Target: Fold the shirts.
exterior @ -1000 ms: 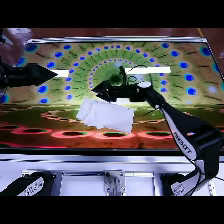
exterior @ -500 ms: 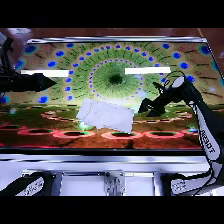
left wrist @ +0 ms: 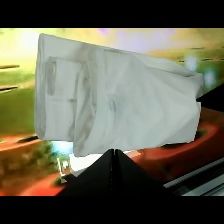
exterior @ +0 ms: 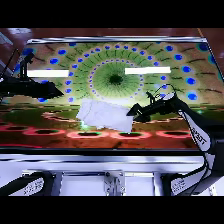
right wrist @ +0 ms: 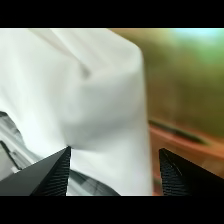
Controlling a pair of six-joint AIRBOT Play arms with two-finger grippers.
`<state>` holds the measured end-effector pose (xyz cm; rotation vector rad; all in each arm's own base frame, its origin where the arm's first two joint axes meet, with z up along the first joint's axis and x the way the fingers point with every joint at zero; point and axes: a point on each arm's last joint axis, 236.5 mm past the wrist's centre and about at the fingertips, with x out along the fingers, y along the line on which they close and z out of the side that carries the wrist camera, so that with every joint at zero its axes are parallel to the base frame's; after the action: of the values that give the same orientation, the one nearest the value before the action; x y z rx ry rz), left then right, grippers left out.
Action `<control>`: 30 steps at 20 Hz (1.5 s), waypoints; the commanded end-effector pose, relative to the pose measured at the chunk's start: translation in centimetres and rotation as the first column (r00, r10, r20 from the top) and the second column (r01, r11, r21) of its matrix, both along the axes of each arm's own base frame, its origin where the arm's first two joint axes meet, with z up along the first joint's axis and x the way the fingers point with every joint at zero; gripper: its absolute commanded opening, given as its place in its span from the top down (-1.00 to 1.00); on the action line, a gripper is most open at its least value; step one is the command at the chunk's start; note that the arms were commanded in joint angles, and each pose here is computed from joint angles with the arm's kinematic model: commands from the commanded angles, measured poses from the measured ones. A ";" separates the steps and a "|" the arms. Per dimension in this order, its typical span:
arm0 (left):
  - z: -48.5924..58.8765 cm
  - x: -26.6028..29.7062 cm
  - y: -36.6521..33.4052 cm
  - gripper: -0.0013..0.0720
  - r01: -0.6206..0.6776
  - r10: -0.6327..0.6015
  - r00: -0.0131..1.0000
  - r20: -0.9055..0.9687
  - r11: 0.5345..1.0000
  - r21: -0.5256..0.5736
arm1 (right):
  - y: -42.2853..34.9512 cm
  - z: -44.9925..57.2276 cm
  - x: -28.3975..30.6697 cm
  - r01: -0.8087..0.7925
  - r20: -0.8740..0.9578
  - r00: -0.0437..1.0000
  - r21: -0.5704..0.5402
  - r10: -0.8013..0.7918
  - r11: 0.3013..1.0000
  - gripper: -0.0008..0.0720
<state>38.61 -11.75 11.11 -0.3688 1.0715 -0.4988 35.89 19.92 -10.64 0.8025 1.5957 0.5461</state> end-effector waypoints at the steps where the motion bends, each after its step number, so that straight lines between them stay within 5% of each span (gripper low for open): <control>1: -0.1 0.1 -0.2 0.86 0.001 -0.001 1.000 -0.003 1.000 -0.007 | 2.8 -0.2 0.6 0.024 0.018 1.000 0.066 -0.025 0.998 -0.21; 3: 0.0 0.1 -0.4 0.86 0.001 -0.001 1.000 -0.002 1.000 -0.016 | 3.3 1.2 0.8 -0.024 0.048 0.999 0.093 0.020 0.995 0.83; 7: 0.1 0.1 -0.9 0.86 0.012 -0.012 1.000 0.003 1.000 -0.017 | 1.3 11.1 6.0 -0.124 0.353 0.932 0.082 0.088 0.989 0.81; 13: 0.4 0.3 -2.6 0.86 0.039 -0.039 0.999 0.037 0.999 -0.016 | -15.7 21.9 10.2 0.219 0.466 0.880 -0.238 -0.086 0.946 0.81; 18: 0.2 -0.7 -4.0 0.86 0.086 -0.085 0.996 0.018 0.996 -0.016 | -31.1 20.6 4.1 0.381 0.319 0.910 -0.381 -0.267 0.843 0.81; 24: -0.2 -2.8 -6.1 0.86 0.168 -0.168 0.985 -0.025 0.986 -0.018 | -47.0 17.8 -7.0 0.574 0.190 0.781 -0.593 -0.595 0.565 0.81; 30: -0.1 -4.4 -9.4 0.86 0.248 -0.248 0.969 -0.020 0.969 -0.021 | -46.7 10.2 -16.6 0.601 -0.047 0.667 -0.557 -0.744 0.573 0.81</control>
<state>35.03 -19.83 11.10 -0.2723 1.1292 -0.6994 24.14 -27.10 2.81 0.9235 1.3579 -0.5166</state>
